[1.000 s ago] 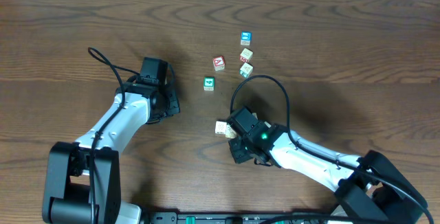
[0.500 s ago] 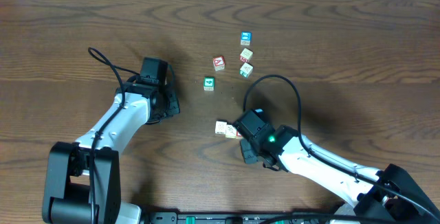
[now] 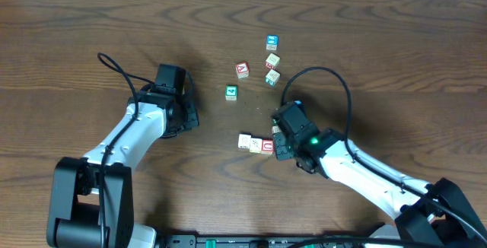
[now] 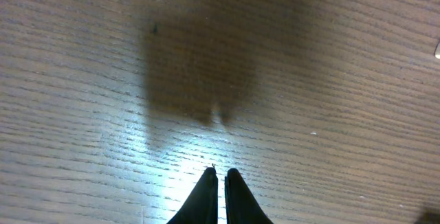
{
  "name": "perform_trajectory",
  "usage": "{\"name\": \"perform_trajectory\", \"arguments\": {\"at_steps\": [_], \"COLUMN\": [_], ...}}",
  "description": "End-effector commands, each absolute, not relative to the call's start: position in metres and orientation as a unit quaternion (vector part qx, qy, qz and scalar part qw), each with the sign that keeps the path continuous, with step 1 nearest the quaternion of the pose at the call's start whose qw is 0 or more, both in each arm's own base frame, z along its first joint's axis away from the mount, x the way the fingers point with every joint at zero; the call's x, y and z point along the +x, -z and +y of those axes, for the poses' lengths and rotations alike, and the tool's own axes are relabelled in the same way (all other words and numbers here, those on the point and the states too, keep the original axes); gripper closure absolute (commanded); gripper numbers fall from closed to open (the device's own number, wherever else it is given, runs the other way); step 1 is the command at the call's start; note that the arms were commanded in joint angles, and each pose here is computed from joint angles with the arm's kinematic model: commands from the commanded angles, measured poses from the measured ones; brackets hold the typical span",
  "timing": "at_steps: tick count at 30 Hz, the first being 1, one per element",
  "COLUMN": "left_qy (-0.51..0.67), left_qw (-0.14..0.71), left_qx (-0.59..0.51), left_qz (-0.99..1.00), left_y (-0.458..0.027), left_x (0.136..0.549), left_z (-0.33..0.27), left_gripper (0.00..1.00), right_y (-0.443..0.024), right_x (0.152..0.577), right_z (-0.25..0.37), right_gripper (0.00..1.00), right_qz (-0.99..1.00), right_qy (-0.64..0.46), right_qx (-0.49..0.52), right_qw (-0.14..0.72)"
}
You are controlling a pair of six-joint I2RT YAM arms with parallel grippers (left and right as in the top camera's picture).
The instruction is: Lift 5 blocks
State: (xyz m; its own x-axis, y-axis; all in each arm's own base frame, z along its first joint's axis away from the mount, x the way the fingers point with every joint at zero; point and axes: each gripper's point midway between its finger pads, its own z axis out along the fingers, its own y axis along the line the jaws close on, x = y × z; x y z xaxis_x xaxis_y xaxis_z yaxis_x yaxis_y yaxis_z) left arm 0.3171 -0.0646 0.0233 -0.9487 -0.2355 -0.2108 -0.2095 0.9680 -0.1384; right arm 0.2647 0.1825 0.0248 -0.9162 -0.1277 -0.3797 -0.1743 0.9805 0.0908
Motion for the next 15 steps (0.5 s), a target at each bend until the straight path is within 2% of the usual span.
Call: {"name": "perform_trajectory", "arguments": {"at_steps": [1, 5, 15], "left_qy": [0.06, 0.06, 0.06], "left_qw": [0.124, 0.124, 0.124], "left_qx": [-0.119, -0.119, -0.119], "left_qz": [0.983, 0.983, 0.983], "left_y": [-0.031, -0.031, -0.031], "left_x": [0.321, 0.321, 0.321], "left_z": [-0.064, -0.064, -0.064], "left_gripper": [0.93, 0.92, 0.93], "right_y": [-0.024, -0.024, -0.018], "right_x": [0.271, 0.265, 0.266], "right_z": [0.173, 0.185, 0.178], "right_gripper": [0.99, 0.99, 0.99], "right_qz": [0.977, 0.974, 0.977], "right_qy": [-0.061, -0.091, -0.079], "right_qx": [-0.078, -0.111, -0.105], "right_qw": [0.187, 0.174, 0.167]}}
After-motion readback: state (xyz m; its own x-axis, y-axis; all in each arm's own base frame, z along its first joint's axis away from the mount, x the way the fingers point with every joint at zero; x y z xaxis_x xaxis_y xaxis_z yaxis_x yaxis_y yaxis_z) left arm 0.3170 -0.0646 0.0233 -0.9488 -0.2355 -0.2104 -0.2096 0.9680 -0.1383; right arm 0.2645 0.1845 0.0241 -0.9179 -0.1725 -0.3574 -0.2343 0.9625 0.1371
